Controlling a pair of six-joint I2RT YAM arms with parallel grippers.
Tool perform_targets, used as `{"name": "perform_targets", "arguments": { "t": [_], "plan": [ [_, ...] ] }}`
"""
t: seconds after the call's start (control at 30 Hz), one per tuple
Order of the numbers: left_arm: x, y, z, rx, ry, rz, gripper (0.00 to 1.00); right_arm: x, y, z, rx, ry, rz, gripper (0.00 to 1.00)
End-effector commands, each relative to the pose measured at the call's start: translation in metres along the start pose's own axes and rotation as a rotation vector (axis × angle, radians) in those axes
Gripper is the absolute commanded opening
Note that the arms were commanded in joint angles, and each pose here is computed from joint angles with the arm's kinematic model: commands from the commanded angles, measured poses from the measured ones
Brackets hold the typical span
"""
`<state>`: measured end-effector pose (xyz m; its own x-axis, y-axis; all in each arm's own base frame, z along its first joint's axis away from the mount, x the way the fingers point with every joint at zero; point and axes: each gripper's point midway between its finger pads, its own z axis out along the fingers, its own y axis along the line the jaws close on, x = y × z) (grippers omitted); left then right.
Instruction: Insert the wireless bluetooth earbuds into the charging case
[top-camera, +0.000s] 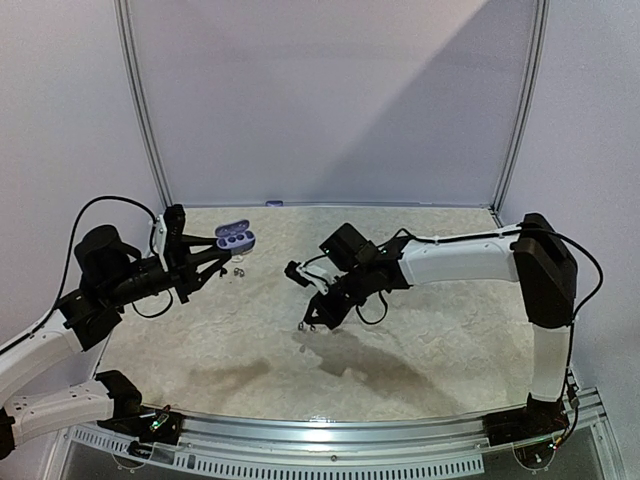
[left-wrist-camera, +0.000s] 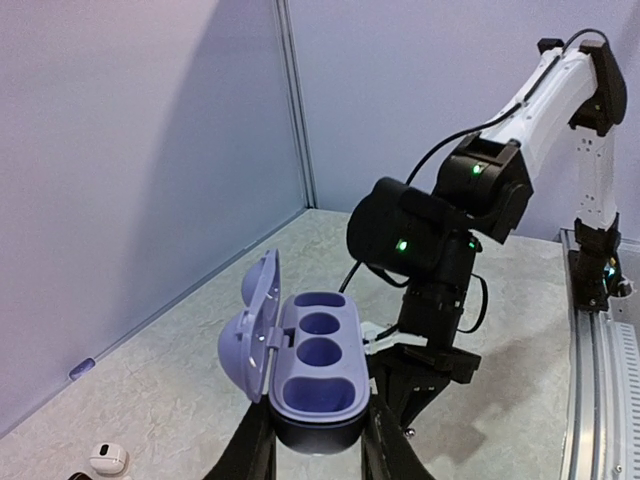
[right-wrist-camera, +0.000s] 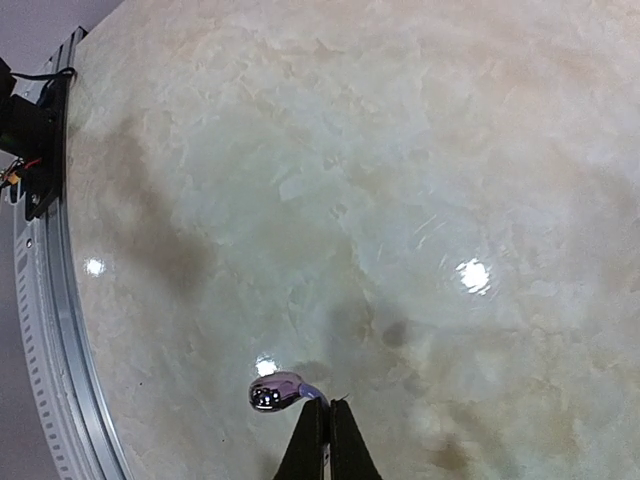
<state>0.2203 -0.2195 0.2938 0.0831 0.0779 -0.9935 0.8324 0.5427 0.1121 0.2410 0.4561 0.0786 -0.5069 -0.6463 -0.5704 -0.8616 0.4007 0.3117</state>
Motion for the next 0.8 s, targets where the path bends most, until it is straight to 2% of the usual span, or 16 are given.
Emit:
{"name": "perform_targets", "arguments": {
  "t": [0.0, 0.17, 0.33, 0.47, 0.63, 0.77],
  "plan": [
    [0.008, 0.006, -0.003, -0.033, 0.015, 0.009, 0.0, -0.041, -0.003, -0.04, 0.157, -0.118, -0.133, 0.0],
    [0.005, 0.01, -0.002, -0.047, 0.016, 0.021, 0.0, -0.091, 0.019, -0.097, 0.302, -0.272, -0.333, 0.0],
    [-0.01, 0.003, -0.001, -0.003, -0.026, 0.068, 0.0, -0.147, 0.069, -0.172, 0.416, -0.507, -0.561, 0.0],
    [-0.012, 0.002, 0.0, 0.008, -0.02, 0.07, 0.0, -0.176, 0.114, -0.213, 0.45, -0.68, -0.706, 0.0],
    [-0.024, -0.003, 0.001, 0.046, -0.035, 0.007, 0.0, -0.195, 0.153, -0.225, 0.455, -0.771, -0.854, 0.0],
    [-0.026, -0.008, 0.001, 0.067, -0.019, -0.037, 0.0, -0.205, 0.161, -0.211, 0.485, -0.755, -0.935, 0.0]
  ]
}}
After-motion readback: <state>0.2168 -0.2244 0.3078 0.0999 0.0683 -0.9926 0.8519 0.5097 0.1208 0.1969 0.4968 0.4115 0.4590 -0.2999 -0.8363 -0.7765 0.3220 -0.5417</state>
